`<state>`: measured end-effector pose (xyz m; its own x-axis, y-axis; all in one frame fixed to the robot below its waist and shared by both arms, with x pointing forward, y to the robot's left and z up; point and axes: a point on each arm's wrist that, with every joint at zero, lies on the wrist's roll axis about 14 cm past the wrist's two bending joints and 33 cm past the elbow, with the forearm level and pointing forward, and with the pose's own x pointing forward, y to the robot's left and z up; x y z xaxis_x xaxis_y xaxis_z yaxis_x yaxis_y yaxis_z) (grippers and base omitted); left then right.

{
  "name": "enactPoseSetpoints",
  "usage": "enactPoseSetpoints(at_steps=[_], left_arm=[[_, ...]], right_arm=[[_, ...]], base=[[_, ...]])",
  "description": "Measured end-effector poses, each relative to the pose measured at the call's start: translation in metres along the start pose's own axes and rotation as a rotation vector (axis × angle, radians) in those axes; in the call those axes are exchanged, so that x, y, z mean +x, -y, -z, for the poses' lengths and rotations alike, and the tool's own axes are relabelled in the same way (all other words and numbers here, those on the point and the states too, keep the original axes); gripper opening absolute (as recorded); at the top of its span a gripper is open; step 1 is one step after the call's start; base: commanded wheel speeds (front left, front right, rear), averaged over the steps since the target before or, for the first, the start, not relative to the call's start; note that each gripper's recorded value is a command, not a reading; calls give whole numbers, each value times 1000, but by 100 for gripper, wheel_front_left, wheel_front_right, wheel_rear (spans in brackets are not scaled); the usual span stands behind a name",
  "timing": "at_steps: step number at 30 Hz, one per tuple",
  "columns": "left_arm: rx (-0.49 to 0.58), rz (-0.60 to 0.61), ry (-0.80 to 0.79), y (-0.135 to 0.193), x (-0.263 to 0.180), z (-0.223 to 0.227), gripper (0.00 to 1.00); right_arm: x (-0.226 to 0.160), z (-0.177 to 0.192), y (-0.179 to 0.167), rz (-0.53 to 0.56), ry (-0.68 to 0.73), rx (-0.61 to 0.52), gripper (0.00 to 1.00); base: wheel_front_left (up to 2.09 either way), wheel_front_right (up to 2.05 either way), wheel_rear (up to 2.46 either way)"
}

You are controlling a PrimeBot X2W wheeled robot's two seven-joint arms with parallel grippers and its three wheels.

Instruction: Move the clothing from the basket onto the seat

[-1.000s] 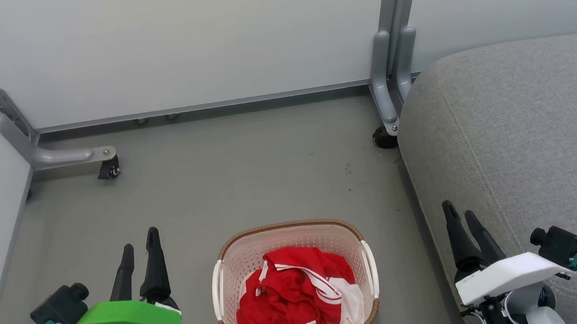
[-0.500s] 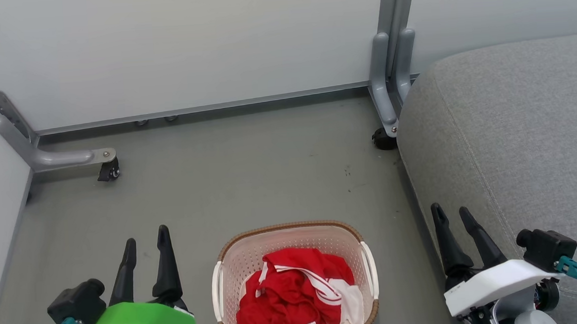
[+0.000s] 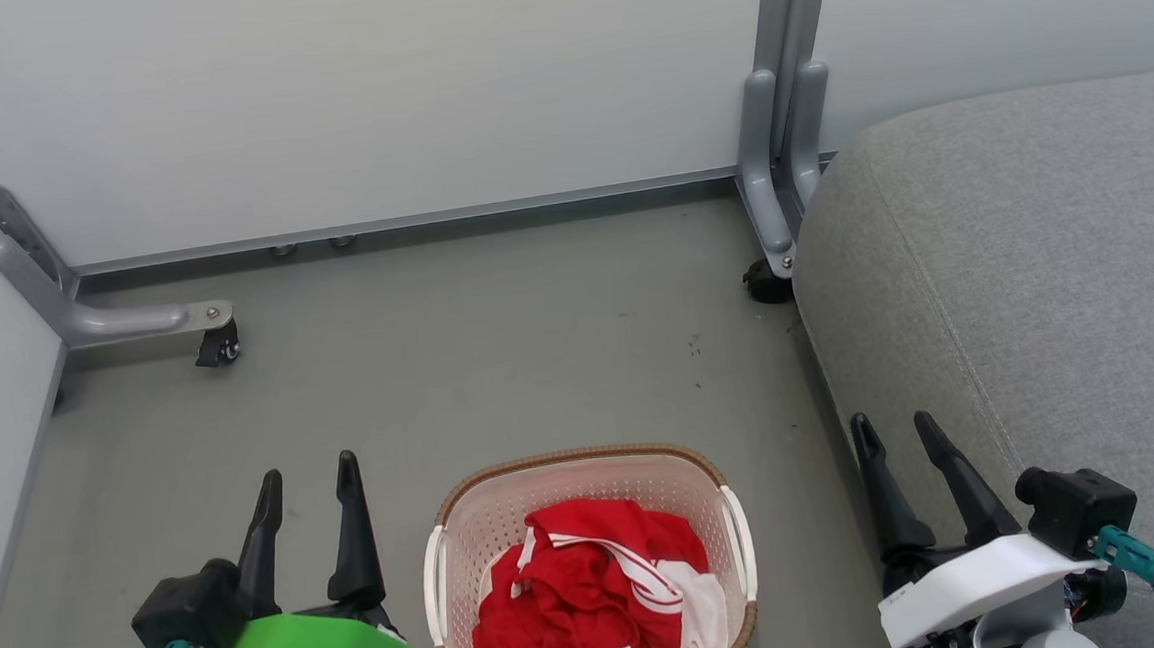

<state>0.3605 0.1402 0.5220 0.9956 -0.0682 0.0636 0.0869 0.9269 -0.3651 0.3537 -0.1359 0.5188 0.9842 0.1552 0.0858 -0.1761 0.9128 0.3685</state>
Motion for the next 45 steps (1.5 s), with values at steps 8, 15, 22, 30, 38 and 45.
enactPoseSetpoints(at_steps=[8, 15, 22, 30, 38, 45], left_arm=[[81, 29, 13, 8, -2, 0, 100], [142, 48, 2, 12, -6, 7, 100], [193, 66, 10, 15, -8, 8, 100], [250, 86, 22, 19, -10, 9, 100], [304, 108, 34, 24, -12, 9, 100], [360, 127, 52, 28, -14, 7, 100]], right_arm=[[-1, 0, -2, -13, 9, -59, 100], [-5, 1, -1, -13, 9, -102, 100], [-6, -2, -3, -23, 25, -147, 100], [-9, -3, -5, -35, 35, -206, 100], [-12, -4, -8, -47, 41, -257, 100], [-13, -5, -12, -65, 51, -308, 100]], base=[[0, 0, 0], [0, 0, 0], [0, 0, 0], [0, 0, 0], [0, 0, 0], [0, 0, 0]])
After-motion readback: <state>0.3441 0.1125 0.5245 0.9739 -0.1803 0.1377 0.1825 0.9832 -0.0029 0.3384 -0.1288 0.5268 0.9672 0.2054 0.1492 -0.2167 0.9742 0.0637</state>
